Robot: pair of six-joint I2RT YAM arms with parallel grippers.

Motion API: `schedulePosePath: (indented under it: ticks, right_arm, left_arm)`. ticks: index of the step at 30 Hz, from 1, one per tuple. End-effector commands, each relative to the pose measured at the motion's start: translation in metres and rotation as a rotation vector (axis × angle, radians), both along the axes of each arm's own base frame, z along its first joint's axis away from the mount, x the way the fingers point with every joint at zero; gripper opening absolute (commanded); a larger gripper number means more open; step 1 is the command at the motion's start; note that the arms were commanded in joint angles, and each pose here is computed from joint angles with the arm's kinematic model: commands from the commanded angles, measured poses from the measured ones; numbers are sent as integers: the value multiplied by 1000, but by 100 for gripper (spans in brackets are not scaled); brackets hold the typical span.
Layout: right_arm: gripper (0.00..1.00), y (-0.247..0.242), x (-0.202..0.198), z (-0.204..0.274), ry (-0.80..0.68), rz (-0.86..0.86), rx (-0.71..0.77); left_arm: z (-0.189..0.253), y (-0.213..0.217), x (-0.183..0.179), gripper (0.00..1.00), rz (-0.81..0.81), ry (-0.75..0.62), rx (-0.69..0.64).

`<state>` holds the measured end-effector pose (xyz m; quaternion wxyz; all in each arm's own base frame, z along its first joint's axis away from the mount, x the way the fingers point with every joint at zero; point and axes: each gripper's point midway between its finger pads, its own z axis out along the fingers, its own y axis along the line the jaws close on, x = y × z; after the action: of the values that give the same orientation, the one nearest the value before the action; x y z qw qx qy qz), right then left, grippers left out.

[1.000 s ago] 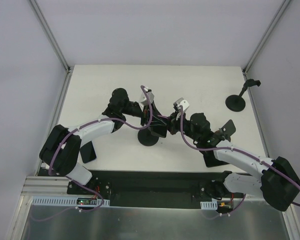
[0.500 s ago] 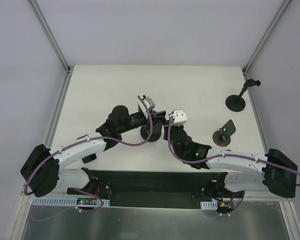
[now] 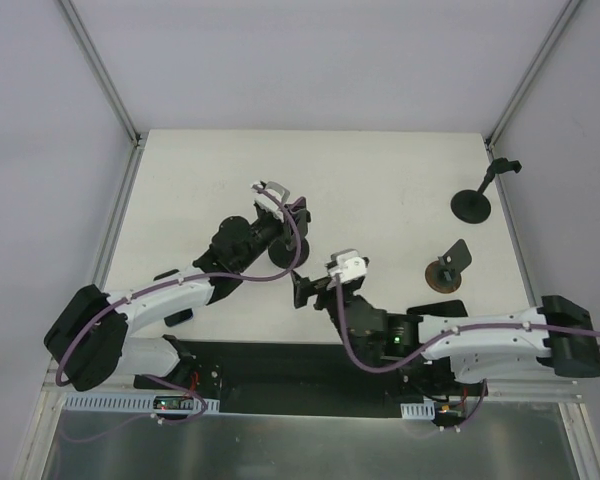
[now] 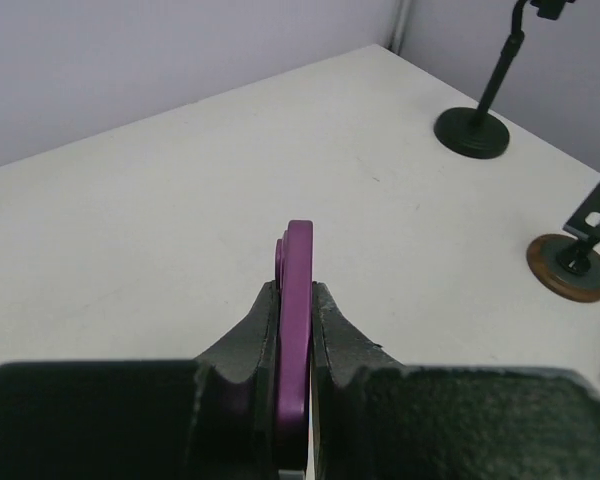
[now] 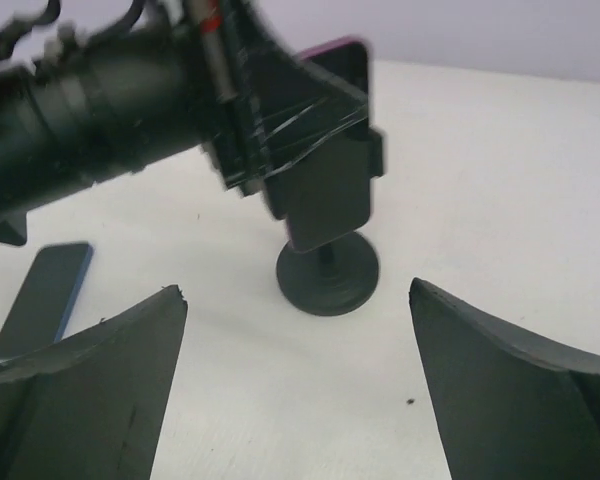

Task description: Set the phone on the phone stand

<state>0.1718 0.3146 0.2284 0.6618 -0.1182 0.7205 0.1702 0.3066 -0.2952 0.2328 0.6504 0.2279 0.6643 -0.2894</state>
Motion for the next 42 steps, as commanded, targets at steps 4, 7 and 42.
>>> schedulePosePath:
  ticks: [4, 7, 42]
  right_arm:
    - [100, -81, 27, 45, -111, -53, 144]
    - [100, -115, 48, 26, -90, -113, 159]
    - [97, -192, 70, 0, -86, -246, 356]
  left_arm:
    - [27, 7, -17, 0, -45, -43, -58]
    - [33, 2, -36, 0, -137, -24, -72]
    - [57, -105, -183, 0, -991, -116, -28]
